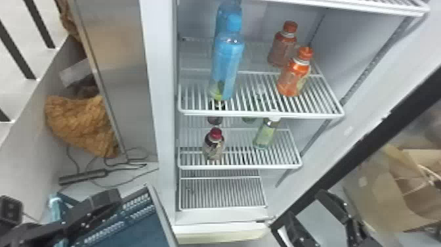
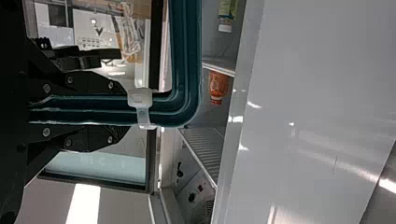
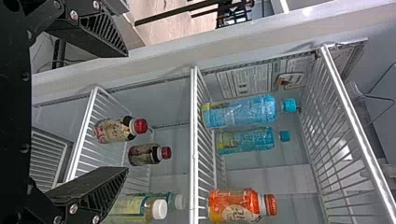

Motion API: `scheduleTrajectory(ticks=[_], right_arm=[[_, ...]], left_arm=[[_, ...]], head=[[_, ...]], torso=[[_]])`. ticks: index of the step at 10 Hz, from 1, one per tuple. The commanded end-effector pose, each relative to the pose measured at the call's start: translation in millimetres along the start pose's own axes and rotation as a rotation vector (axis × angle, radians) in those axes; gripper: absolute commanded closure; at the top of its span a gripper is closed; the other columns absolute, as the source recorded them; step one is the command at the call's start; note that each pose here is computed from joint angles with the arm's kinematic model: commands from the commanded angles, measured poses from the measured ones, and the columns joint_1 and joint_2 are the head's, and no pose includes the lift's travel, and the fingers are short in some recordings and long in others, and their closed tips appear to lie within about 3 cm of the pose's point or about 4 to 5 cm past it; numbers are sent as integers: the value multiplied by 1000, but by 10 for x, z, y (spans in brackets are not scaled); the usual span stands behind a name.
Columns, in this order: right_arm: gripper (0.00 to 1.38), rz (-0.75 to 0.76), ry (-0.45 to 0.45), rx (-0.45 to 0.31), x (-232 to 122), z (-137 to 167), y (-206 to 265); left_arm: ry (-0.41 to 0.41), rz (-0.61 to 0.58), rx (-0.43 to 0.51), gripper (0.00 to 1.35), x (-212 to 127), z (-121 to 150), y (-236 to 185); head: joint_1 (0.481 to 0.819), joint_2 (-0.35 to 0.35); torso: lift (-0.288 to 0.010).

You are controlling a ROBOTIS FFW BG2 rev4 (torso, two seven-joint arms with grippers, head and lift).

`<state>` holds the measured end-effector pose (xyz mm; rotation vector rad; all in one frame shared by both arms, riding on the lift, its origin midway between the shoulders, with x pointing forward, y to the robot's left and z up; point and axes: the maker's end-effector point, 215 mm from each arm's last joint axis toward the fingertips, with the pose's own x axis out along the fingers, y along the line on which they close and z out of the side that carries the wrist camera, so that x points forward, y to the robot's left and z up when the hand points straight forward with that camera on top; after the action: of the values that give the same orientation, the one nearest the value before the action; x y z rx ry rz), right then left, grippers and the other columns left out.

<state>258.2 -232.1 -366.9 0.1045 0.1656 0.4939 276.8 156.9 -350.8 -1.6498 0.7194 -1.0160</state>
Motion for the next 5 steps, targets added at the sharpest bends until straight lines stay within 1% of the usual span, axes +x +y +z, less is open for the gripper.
scheduleTrajectory(ticks=[1,5], right_arm=[[163,3,-2,0,13,5,9],[162,6,-9,3,37,19,10]], left_arm=[[-2,1,-1,1199,-9,-2,3],[-5,-1,-3,1199,-15,-5,2]], head=[[695,-171],[695,-166]], torso=[[-10],[-10]])
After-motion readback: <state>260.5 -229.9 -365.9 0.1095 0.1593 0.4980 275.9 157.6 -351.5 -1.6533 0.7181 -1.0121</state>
